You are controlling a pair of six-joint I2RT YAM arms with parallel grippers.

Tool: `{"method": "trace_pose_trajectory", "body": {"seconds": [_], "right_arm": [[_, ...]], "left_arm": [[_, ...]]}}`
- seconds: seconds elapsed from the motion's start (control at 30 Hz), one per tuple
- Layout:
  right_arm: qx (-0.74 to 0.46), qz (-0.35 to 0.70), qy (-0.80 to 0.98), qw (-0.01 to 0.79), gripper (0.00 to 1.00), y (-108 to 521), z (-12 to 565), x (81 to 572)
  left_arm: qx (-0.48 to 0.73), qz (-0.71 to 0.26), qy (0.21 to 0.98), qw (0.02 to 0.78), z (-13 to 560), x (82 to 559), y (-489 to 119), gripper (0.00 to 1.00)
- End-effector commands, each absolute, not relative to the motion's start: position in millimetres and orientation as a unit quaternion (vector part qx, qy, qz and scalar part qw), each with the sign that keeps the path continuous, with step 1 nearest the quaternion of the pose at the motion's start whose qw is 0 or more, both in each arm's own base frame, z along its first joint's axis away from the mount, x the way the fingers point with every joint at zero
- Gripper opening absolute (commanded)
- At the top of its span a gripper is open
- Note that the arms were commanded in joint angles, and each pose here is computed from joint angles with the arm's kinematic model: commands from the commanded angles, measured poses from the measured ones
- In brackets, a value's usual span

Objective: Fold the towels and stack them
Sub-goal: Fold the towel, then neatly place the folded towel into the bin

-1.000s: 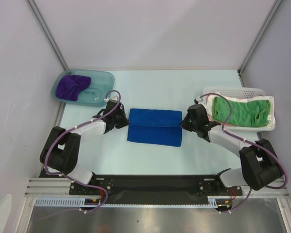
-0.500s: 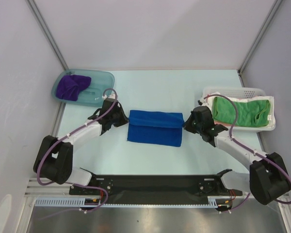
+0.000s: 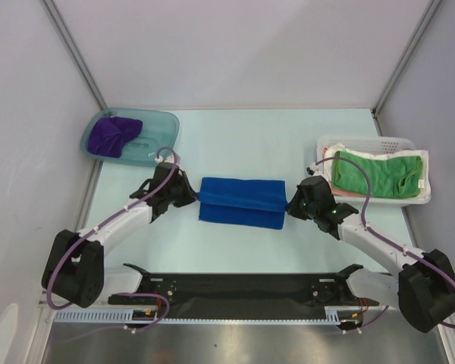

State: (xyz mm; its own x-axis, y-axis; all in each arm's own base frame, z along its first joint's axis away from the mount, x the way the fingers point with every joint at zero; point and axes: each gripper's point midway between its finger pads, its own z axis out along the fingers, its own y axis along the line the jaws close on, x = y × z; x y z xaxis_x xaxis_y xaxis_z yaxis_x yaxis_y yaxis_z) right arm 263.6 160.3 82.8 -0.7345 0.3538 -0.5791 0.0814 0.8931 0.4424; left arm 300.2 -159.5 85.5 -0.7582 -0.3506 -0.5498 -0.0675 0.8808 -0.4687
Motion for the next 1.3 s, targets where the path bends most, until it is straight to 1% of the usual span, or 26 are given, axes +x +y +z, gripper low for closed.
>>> {"method": "trace_pose_trajectory", "body": {"seconds": [0.0,0.27,0.6,0.67,0.7,0.73,0.8,0.83,0.87,0.93,0.97,1.07,1.1,1.13,1.17,1.2,1.27], "right_arm": [[0.12,0.199,0.909,0.346,0.0,159.3,85.8,255.8],[0.116,0.201,0.917,0.325,0.0,163.3,71.8,237.6],[0.116,0.198,0.923,0.309,0.0,164.1,54.0,226.5],[0.115,0.196,0.925,0.304,0.0,163.8,49.3,224.7],[0.115,0.199,0.925,0.303,0.0,165.0,48.5,224.4],[0.115,0.196,0.927,0.298,0.0,164.7,45.1,223.4],[0.114,0.195,0.928,0.296,0.13,164.9,43.7,222.4],[0.113,0.195,0.927,0.299,0.21,164.2,45.3,222.5],[0.112,0.194,0.927,0.302,0.37,163.6,47.7,223.2],[0.112,0.182,0.923,0.319,0.48,157.5,57.0,229.7],[0.116,0.183,0.919,0.329,0.54,154.4,64.4,235.4],[0.127,0.179,0.911,0.349,0.61,144.7,78.4,253.8],[0.128,0.177,0.91,0.352,0.62,144.1,77.6,260.0],[0.128,0.165,0.915,0.345,0.62,139.7,70.4,267.6],[0.13,0.172,0.911,0.353,0.62,139.3,76.0,273.6],[0.128,0.172,0.914,0.344,0.61,142.5,67.4,281.6],[0.113,0.178,0.914,0.347,0.6,149.6,68.4,295.8]], "left_arm": [[-0.104,-0.217,0.91,0.337,90.1,293.6,-155.2,0.0],[-0.101,-0.22,0.912,0.332,83.0,283.6,-153.4,0.0],[-0.096,-0.221,0.918,0.316,64.5,272.1,-152.8,0.0],[-0.098,-0.219,0.919,0.313,60.6,270.6,-152.1,0.04],[-0.097,-0.217,0.921,0.309,57.5,268.9,-151.6,0.08],[-0.096,-0.216,0.923,0.304,54.1,268.0,-151.7,0.16],[-0.096,-0.217,0.924,0.3,51.5,266.6,-152.4,0.24],[-0.095,-0.219,0.924,0.299,52.1,266.3,-153.1,0.29],[-0.093,-0.219,0.924,0.3,53.2,265.6,-152.6,0.31],[-0.083,-0.219,0.922,0.309,62.3,269.3,-153.4,0.37],[-0.08,-0.217,0.92,0.317,68.1,270.8,-152.0,0.38],[-0.066,-0.214,0.918,0.329,82.5,272.8,-150.5,0.39],[-0.06,-0.215,0.915,0.335,88.2,275.6,-151.5,0.39],[-0.057,-0.218,0.915,0.335,90.9,275.2,-152.6,0.39],[-0.052,-0.222,0.914,0.337,93.0,275.3,-154.4,0.39],[-0.049,-0.223,0.912,0.341,95.8,277.5,-154.8,0.39],[-0.042,-0.228,0.91,0.343,98.7,278.1,-157.0,0.38]]}}
